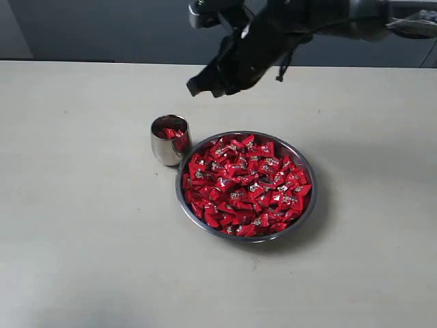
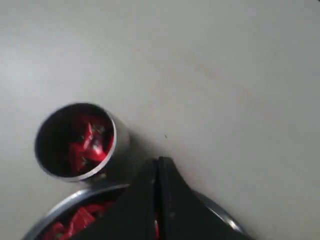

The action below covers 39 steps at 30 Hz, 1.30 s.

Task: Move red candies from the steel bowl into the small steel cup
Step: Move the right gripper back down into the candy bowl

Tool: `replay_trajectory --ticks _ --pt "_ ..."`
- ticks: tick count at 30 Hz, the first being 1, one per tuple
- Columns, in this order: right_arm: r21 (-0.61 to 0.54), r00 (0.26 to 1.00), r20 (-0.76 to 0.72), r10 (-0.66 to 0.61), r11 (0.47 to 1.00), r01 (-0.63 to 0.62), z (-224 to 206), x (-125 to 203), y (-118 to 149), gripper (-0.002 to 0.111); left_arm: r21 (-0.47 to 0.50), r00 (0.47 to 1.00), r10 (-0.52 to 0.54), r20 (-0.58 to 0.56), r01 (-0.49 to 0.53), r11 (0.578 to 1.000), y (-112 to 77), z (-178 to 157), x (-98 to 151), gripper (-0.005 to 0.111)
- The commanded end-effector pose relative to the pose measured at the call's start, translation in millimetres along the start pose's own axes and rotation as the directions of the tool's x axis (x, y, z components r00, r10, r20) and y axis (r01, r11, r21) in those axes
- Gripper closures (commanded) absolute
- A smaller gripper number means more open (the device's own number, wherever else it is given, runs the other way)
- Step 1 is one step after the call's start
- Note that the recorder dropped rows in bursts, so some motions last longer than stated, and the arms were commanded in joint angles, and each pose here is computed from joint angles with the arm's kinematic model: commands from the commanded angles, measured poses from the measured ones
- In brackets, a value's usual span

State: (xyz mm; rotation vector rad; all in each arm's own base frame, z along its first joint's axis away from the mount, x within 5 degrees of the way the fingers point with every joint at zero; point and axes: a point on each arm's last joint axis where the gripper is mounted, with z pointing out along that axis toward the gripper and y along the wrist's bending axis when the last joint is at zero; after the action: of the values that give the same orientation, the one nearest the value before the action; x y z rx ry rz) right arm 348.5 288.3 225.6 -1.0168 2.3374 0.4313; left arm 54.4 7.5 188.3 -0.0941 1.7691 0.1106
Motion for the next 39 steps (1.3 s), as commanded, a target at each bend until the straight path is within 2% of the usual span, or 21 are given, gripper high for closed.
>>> replay_trajectory --ticks 1,3,4,6,13,17,24,31,37,39 --pt "0.066 0.999 -0.007 0.035 0.997 -0.034 -27.4 41.9 -24.5 0.109 -0.001 1.000 0.000 0.002 0.000 1.000 0.0 0.0 0.9 0.106" --pt "0.066 0.993 -0.092 0.071 0.996 -0.065 -30.0 63.3 -35.2 0.109 -0.001 1.000 0.000 0.002 0.000 1.000 0.0 0.0 0.9 0.106" --pt "0.036 0.985 -0.167 0.044 0.999 -0.038 -30.1 72.4 -34.4 0.109 -0.001 1.000 0.000 0.002 0.000 1.000 0.0 0.0 0.9 0.106" --pt "-0.009 0.974 -0.227 -0.008 1.000 0.006 -27.1 78.2 -30.0 0.109 -0.001 1.000 0.000 0.002 0.000 1.000 0.0 0.0 0.9 0.106" --pt "-0.127 0.973 -0.171 -0.153 0.983 0.132 -20.8 70.4 3.2 0.109 -0.001 1.000 0.000 0.002 0.000 1.000 0.0 0.0 0.9 0.106" --pt "-0.141 0.969 -0.148 -0.197 0.974 0.177 -15.1 67.4 15.0 0.109 -0.001 1.000 0.000 0.002 0.000 1.000 0.0 0.0 0.9 0.106" --pt "-0.240 0.931 -0.300 -0.208 0.961 0.138 16.3 77.8 18.5 0.109 -0.001 1.000 0.000 0.002 0.000 1.000 0.0 0.0 0.9 0.106" --pt "-0.184 0.936 -0.353 0.004 0.980 -0.074 20.2 68.3 18.2 0.109 -0.001 1.000 0.000 0.002 0.000 1.000 0.0 0.0 0.9 0.106" --pt "-0.144 0.924 -0.364 0.119 0.973 -0.181 15.5 58.8 18.1 0.109 -0.001 1.000 0.000 0.002 0.000 1.000 0.0 0.0 0.9 0.106" --pt "-0.145 0.925 -0.362 0.115 0.973 -0.178 15.4 58.4 18.1 0.109 -0.001 1.000 0.000 0.002 0.000 1.000 0.0 0.0 0.9 0.106"
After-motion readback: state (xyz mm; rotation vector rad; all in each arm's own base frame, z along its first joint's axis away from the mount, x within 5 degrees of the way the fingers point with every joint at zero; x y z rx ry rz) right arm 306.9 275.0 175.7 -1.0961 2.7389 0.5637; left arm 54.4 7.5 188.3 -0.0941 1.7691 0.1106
